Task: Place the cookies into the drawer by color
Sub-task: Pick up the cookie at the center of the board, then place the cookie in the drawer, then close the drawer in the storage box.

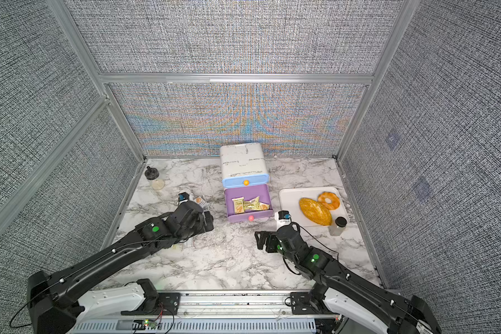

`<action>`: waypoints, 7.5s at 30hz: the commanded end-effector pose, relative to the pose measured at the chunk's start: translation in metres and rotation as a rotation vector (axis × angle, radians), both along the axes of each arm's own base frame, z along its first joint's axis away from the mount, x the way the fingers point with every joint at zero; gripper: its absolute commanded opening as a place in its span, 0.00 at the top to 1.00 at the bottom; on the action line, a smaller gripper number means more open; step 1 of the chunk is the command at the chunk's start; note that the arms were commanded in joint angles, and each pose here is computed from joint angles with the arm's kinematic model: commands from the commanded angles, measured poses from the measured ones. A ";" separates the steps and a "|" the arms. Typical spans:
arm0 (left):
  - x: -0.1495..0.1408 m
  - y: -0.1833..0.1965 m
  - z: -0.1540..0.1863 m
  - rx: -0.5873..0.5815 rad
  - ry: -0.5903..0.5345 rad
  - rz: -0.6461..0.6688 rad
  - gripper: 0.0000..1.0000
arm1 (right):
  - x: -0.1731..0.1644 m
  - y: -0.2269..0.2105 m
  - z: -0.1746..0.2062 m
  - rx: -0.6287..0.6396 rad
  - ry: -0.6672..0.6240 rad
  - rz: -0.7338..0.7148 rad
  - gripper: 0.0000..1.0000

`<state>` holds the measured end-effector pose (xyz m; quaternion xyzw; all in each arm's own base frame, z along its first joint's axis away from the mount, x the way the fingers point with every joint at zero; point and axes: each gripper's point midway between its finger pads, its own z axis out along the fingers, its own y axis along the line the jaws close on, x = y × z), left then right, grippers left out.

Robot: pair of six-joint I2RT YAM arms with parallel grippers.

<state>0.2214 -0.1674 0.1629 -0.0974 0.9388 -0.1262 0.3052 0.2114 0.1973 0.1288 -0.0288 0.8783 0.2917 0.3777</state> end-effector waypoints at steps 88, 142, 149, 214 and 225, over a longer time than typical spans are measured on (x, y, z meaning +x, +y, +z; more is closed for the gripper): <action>0.054 -0.092 0.026 0.079 0.046 -0.103 0.69 | -0.006 -0.037 -0.026 -0.005 0.067 -0.108 0.03; 0.115 -0.207 0.097 0.058 -0.151 -0.354 0.01 | 0.000 -0.052 -0.023 0.013 0.055 -0.102 0.01; 0.127 -0.174 0.131 0.012 -0.178 -0.372 0.01 | 0.006 -0.046 -0.014 -0.006 0.033 -0.071 0.01; 0.243 -0.115 0.052 -0.500 0.125 -0.472 0.19 | 0.123 0.055 0.047 0.114 -0.238 0.010 0.65; 0.242 -0.115 0.051 -0.501 0.128 -0.479 0.01 | 0.137 0.068 0.012 0.087 -0.215 -0.022 0.76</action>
